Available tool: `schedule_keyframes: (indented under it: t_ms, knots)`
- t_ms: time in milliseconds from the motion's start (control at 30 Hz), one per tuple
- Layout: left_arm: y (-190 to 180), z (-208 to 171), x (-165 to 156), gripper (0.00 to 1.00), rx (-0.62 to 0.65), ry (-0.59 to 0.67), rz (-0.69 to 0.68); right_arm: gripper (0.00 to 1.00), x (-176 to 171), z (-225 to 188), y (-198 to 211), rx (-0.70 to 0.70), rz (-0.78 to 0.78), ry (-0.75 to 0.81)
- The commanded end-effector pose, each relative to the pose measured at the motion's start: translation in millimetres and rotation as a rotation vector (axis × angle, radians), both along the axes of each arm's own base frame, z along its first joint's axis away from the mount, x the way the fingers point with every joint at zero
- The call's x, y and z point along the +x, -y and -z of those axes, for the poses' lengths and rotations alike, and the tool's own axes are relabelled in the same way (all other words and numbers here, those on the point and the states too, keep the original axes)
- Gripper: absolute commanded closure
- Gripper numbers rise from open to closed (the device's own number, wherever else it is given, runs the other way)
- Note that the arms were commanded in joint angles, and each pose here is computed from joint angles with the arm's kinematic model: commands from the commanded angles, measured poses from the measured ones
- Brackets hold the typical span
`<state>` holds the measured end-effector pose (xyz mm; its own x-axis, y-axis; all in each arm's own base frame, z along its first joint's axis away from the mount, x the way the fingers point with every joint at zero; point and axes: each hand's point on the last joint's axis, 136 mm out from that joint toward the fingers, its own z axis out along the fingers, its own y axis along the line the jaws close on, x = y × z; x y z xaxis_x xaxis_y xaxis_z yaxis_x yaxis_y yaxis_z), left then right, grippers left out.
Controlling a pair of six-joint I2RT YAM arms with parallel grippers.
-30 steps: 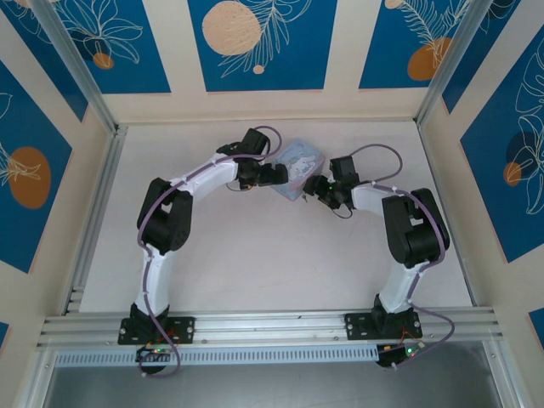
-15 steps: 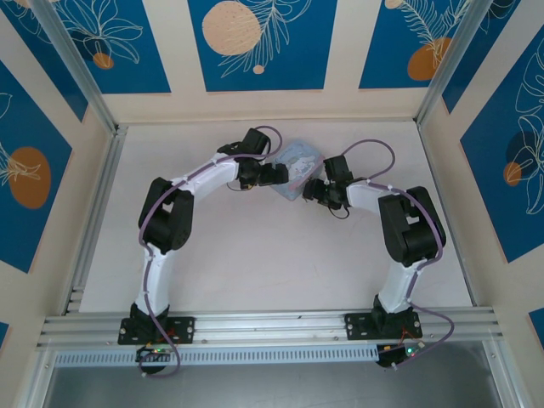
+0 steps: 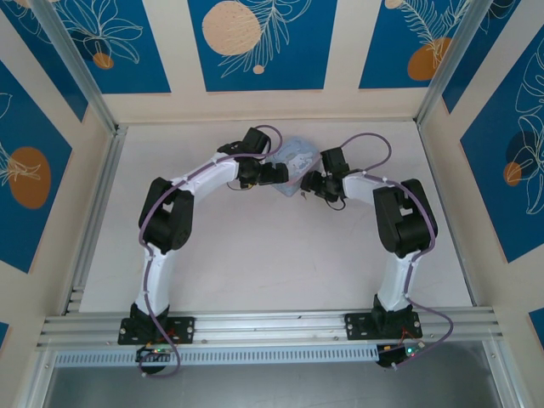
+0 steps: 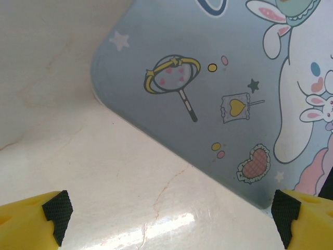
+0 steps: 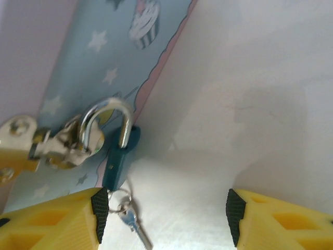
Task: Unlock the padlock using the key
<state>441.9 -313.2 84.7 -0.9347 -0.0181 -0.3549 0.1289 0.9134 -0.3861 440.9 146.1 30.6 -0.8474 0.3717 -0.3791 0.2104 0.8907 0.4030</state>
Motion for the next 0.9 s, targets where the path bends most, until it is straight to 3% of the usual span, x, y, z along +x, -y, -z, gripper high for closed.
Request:
schedule_keyframes:
  t_ms: [0, 133, 367, 533, 733, 867]
  knots:
    - [0.0, 4.9, 0.0, 0.01, 0.032, -0.011, 0.006, 0.37, -1.8, 10.4, 39.2, -0.008, 0.169, -0.080]
    - [-1.6, 5.8, -0.4, 0.01, 0.041, -0.011, 0.007, 0.37, 7.5, -21.3, 39.2, 0.165, 0.182, 0.035]
    - [-3.0, 3.4, 0.1, 0.01, 0.045, -0.003, 0.009, 0.37, 23.0, -60.5, 34.6, 0.257, 0.151, 0.121]
    - [-8.0, -10.6, 0.4, 0.01, 0.047, 0.031, 0.009, 0.36, 63.1, -82.3, 38.4, 0.320, 0.164, 0.141]
    - [-15.0, -19.0, 2.4, 0.01, 0.042, 0.044, -0.001, 0.36, 111.5, -79.6, 24.0, 0.375, 0.130, 0.084]
    - [-23.8, -17.1, 4.3, 0.01, 0.044, 0.040, -0.016, 0.38, 126.0, -67.9, 3.1, 0.414, 0.077, 0.045]
